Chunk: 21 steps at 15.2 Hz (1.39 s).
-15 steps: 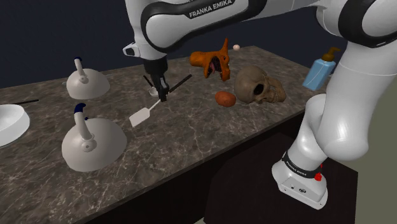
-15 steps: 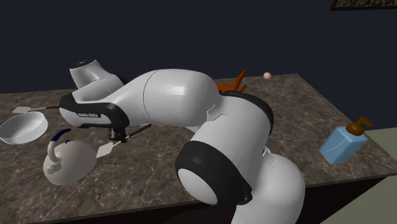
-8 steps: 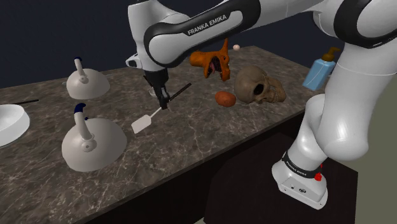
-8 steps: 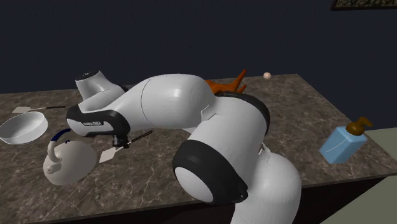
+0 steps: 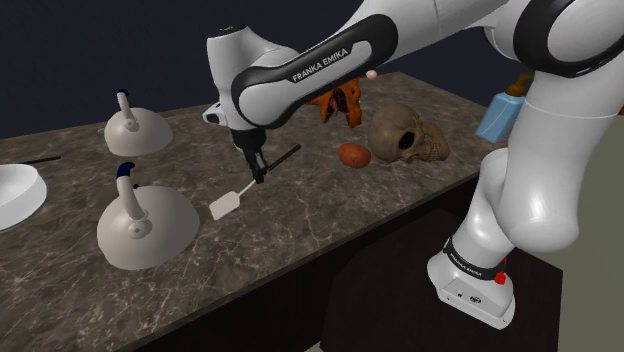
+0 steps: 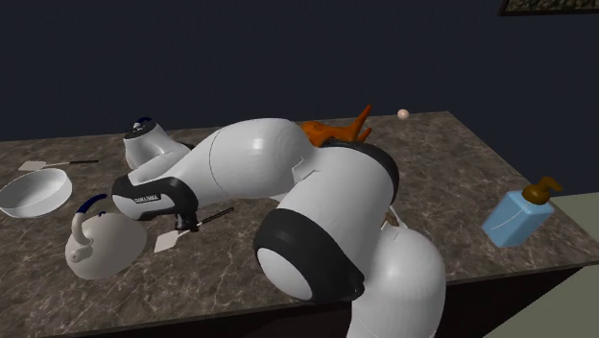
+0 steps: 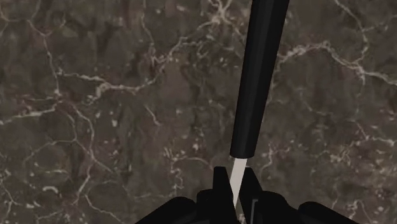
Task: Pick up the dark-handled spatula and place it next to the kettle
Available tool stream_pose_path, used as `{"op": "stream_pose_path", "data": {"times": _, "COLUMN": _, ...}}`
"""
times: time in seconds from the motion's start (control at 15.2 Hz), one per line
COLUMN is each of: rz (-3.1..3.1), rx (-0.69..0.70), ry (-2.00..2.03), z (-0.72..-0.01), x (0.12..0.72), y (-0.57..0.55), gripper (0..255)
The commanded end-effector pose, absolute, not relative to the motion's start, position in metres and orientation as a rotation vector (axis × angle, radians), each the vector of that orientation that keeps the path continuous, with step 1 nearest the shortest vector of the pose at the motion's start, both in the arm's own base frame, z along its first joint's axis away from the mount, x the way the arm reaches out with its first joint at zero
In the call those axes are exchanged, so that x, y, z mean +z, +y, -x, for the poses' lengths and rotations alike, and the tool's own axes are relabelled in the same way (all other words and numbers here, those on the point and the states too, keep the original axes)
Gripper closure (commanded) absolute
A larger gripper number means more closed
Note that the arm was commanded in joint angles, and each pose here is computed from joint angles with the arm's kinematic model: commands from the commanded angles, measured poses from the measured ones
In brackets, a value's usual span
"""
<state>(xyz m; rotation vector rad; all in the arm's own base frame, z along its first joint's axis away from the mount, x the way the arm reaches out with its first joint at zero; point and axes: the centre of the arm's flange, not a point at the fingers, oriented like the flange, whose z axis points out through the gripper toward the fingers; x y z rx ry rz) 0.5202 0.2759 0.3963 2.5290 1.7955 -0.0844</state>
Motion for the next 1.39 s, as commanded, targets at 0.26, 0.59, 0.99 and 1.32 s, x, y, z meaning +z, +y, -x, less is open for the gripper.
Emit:
{"op": "stream_pose_path", "data": {"times": 0.26, "rz": -2.529, "rx": -0.084, "ry": 1.795, "z": -0.520, "x": 0.363, "y": 0.276, "gripper": 255}}
{"op": "stream_pose_path", "data": {"times": 0.59, "rz": -2.529, "rx": -0.084, "ry": 1.795, "z": -0.520, "x": 0.350, "y": 0.276, "gripper": 255}}
{"op": "stream_pose_path", "data": {"times": 0.99, "rz": -2.529, "rx": -0.084, "ry": 1.795, "z": -0.520, "x": 0.350, "y": 0.276, "gripper": 0}}
{"op": "stream_pose_path", "data": {"times": 1.32, "rz": -2.529, "rx": -0.084, "ry": 1.795, "z": -0.520, "x": 0.350, "y": 0.276, "gripper": 0}}
